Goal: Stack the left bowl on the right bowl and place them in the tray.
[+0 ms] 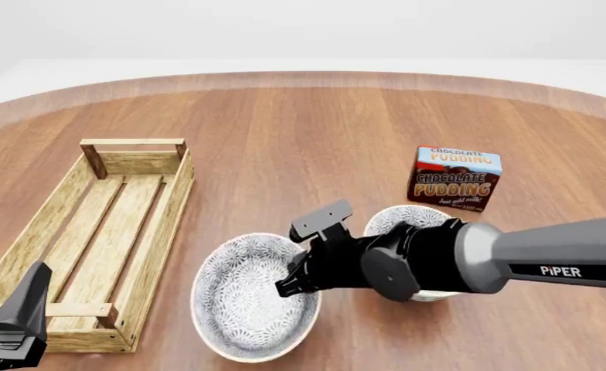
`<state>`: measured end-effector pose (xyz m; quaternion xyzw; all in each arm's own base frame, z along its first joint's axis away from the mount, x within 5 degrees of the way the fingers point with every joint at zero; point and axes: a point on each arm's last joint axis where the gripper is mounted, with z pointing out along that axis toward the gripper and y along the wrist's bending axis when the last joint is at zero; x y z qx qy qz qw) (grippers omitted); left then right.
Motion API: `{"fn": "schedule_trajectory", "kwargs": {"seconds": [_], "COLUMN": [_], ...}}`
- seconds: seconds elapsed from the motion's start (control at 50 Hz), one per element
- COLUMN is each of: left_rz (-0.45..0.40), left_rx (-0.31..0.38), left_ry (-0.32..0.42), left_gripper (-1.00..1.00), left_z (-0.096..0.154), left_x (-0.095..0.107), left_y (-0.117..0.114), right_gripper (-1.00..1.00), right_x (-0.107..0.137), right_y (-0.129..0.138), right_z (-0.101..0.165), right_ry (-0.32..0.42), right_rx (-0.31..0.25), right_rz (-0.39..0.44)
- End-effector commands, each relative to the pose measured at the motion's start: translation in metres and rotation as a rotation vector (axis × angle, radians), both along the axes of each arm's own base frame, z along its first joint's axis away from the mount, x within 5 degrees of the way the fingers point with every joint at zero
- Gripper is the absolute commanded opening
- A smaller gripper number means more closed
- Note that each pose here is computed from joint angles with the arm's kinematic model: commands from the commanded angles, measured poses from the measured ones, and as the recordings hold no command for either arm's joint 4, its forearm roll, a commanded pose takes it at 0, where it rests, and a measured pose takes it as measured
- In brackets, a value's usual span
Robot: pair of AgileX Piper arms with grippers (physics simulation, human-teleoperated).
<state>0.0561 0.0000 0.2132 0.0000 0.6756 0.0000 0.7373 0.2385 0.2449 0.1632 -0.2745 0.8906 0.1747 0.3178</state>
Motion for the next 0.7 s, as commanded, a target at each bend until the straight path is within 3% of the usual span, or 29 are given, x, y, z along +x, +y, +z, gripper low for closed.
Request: {"fn": "schedule_trajectory", "kwargs": {"seconds": [0.02, 0.1, 0.42, 0.58, 0.7], "left_rz": [0.000, 0.000, 0.000, 0.000, 0.000], "left_rx": [0.000, 0.000, 0.000, 0.000, 0.000], "left_ry": [0.000, 0.000, 0.000, 0.000, 0.000], "left_gripper": [1.00, 1.00, 1.00, 1.00, 1.00], "left_z": [0.000, 0.000, 0.000, 0.000, 0.000], "left_x": [0.000, 0.000, 0.000, 0.000, 0.000], "left_y": [0.000, 0.000, 0.000, 0.000, 0.000], "right_gripper": [-1.00, -1.00, -1.00, -1.00, -1.00], "right_x": [-0.001, 0.001, 0.000, 0.000, -0.006], "right_y": [-0.009, -0.020, -0.057, -0.078, -0.096], "right_z": [0.038, 0.072, 0.153, 0.167, 0.167], "right_ry": [-0.105, -0.168, -0.308, -0.327, -0.306], "right_rx": [0.034, 0.073, 0.160, 0.165, 0.202], "right_rz": [0.030, 0.013, -0.064, -0.122, -0.201]}}
